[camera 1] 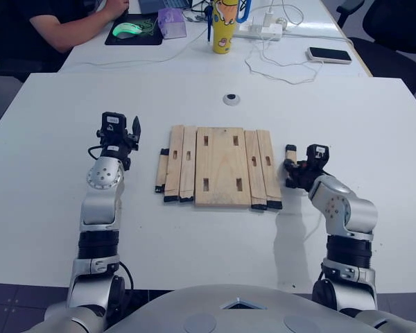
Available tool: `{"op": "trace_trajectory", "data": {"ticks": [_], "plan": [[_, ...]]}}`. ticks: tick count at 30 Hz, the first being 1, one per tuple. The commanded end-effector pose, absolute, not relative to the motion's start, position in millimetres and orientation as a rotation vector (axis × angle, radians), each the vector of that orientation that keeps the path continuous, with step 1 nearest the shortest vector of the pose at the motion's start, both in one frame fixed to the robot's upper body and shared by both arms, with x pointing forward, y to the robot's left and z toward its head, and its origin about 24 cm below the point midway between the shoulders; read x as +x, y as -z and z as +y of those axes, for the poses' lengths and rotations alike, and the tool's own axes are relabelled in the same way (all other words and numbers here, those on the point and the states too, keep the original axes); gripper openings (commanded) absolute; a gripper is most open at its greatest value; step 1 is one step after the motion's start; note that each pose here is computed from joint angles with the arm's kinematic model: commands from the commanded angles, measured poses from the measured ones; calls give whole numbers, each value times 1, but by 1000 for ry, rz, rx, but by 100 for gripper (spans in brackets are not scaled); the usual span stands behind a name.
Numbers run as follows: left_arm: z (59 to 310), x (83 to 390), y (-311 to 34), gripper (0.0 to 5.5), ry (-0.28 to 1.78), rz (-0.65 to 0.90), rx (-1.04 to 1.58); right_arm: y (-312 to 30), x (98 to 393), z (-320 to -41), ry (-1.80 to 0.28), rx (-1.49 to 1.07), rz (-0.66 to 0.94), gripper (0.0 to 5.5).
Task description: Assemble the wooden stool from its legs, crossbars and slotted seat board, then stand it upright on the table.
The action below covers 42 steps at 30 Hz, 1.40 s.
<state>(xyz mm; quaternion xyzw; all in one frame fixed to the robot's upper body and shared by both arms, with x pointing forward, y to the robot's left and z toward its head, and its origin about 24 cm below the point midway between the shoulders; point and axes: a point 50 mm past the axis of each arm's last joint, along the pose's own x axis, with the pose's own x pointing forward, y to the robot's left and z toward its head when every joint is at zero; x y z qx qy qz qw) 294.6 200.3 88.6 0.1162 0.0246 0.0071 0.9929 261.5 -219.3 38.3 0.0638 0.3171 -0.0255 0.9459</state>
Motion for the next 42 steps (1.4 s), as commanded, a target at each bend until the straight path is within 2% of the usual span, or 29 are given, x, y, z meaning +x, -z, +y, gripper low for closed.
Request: {"op": "trace_trajectory", "data": {"ticks": [1,3,8,14,17,20,23,27,36,42], "plan": [[199,297,-96,282,-13,38,216,19,223,-229,53,2,970,132],[199,295,-93,282,-20,47,158,22,228,-234,42,-52,940,132],[188,295,-93,350,71,35,-10,13,244,-243,61,-65,808,132],[174,303,-96,430,205,39,-175,-33,280,-240,31,-207,454,132],[167,303,-100,466,289,42,-259,-61,291,-225,-40,-153,250,132],[154,302,-107,511,422,44,-424,-90,297,-190,-232,-81,53,132],[137,298,-121,512,598,55,-628,-108,293,-145,-539,-19,-46,132],[123,298,-132,512,712,80,-784,-105,286,-118,-747,1,-36,132],[111,295,-128,512,761,174,-791,-102,273,-106,-888,26,-50,132],[112,299,-117,437,727,233,-796,-106,272,-102,-901,36,-78,132]]}}
